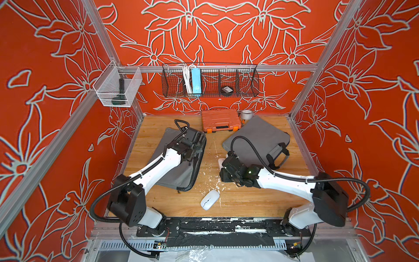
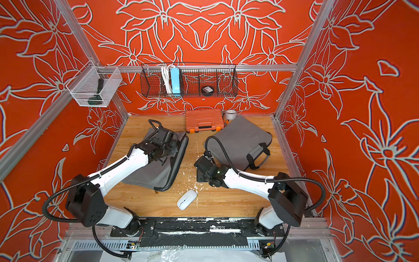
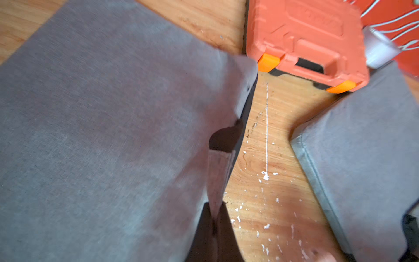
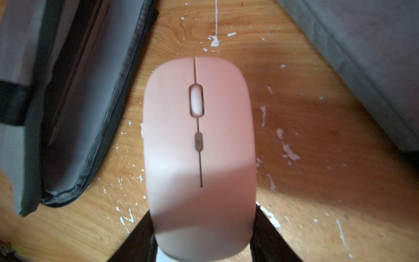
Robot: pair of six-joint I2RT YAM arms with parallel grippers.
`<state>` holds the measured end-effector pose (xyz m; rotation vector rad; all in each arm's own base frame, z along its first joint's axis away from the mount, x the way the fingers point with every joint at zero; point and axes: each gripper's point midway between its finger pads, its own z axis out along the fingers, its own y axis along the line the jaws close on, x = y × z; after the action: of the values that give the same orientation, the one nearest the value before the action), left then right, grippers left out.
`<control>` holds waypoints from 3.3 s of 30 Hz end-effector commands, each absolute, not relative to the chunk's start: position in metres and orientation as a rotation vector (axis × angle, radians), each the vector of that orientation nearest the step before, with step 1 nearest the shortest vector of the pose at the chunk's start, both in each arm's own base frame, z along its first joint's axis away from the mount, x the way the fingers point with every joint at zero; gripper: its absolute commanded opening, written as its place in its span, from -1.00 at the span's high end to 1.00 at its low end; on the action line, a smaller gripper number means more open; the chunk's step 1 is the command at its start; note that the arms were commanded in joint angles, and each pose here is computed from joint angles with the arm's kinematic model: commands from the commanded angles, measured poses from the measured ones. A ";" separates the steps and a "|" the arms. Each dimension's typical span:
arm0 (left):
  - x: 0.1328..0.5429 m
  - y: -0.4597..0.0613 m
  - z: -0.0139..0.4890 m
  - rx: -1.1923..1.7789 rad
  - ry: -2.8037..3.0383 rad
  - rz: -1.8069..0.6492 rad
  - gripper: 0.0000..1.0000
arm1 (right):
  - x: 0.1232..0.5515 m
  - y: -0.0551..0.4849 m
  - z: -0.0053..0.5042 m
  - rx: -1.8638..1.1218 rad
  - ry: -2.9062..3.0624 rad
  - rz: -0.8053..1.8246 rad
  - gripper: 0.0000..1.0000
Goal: Put the mouse into the laptop bag
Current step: Close the zippered laptop bag at the center of the board, then place the mouse in the zippered laptop bag.
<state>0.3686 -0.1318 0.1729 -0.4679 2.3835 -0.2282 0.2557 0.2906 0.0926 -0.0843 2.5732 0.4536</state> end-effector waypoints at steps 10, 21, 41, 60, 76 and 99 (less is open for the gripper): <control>0.349 -0.132 0.204 -0.471 2.295 -0.384 1.00 | 0.323 0.373 0.095 -0.165 2.587 0.578 0.39; 0.346 -0.143 0.205 -0.450 2.283 -0.485 1.00 | 0.383 0.408 0.059 0.208 2.668 0.645 0.48; 0.340 -0.160 0.204 -0.421 2.284 -0.631 1.00 | 0.424 0.433 0.058 0.320 2.616 0.848 -0.33; 0.345 -0.141 0.190 -0.493 2.300 -0.617 1.00 | 0.412 0.352 0.089 0.246 2.524 0.628 0.48; 0.345 -0.147 0.184 -0.485 2.320 -0.673 1.00 | 0.502 0.381 0.070 0.155 2.540 0.666 0.66; 0.348 -0.137 0.179 -0.521 2.325 -0.662 1.00 | 0.466 0.400 0.075 0.169 2.523 0.836 0.46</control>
<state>0.3445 -0.1388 0.1786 -0.5068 2.3377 -0.6549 0.4693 0.4041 0.0461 0.1794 2.5613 0.8472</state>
